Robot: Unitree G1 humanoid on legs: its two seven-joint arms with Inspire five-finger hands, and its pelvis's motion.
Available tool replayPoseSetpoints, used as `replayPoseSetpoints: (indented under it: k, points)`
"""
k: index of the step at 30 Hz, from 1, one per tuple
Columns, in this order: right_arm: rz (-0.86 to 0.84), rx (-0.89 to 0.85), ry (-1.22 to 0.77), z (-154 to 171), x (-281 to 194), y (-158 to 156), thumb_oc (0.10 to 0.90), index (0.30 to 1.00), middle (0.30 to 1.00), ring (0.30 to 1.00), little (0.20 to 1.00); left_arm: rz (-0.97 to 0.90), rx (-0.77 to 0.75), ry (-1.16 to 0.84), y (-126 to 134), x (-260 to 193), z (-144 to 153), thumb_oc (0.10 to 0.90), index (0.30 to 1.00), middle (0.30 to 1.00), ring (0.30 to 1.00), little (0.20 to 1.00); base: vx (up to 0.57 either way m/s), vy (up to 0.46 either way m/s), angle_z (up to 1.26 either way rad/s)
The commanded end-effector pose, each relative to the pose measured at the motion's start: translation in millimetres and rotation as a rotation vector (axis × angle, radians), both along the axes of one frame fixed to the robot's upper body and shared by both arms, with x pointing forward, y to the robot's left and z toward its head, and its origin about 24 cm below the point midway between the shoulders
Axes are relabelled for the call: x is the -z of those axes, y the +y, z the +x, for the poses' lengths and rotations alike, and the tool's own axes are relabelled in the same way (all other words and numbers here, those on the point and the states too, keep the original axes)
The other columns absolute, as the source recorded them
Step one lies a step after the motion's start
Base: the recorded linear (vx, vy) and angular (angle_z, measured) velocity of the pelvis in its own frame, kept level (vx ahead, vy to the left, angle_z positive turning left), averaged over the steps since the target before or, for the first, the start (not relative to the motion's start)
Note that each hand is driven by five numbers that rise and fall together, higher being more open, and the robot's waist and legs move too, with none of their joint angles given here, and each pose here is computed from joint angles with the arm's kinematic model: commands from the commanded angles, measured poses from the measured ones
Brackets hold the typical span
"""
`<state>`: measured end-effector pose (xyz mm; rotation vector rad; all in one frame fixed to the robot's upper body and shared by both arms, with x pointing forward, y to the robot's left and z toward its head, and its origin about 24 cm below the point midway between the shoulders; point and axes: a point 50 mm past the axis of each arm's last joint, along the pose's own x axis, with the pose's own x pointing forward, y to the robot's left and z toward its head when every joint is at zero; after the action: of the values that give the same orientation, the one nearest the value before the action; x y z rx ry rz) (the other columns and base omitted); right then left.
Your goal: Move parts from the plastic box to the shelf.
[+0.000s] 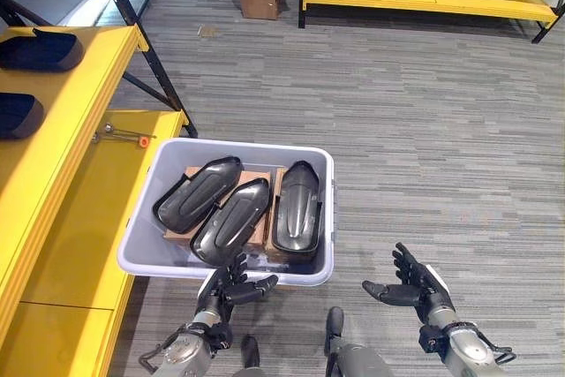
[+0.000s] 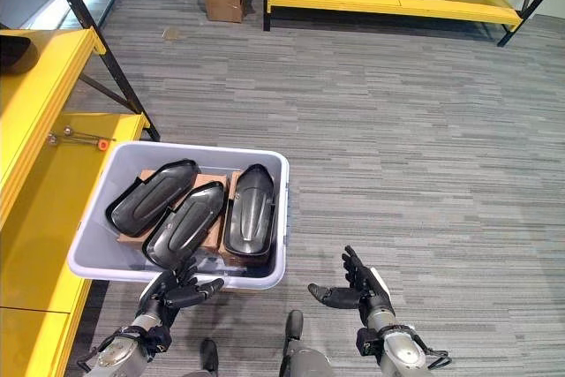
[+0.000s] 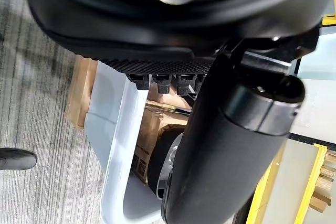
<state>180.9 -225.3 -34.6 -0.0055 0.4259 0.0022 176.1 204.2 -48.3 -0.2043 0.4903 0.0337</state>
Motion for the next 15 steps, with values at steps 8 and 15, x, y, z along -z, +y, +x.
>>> replayPoseSetpoints:
  k: [8, 15]
  points:
    - [-0.077, -0.060, -0.423, 28, -83, -6, 0.900, 1.000, 1.000, 1.000, 1.000, 0.000, -0.010, -0.228, 5, -36, 24, 0.900, 1.000, 1.000, 1.000, 1.000, 0.03, -0.154, -0.01]
    - [-0.136, 0.010, -0.615, 39, -118, -5, 0.900, 1.000, 1.000, 1.000, 1.000, -0.009, -0.021, -0.253, 1, -41, 28, 0.900, 1.000, 1.000, 1.000, 1.000, 0.04, 0.019, 0.16]
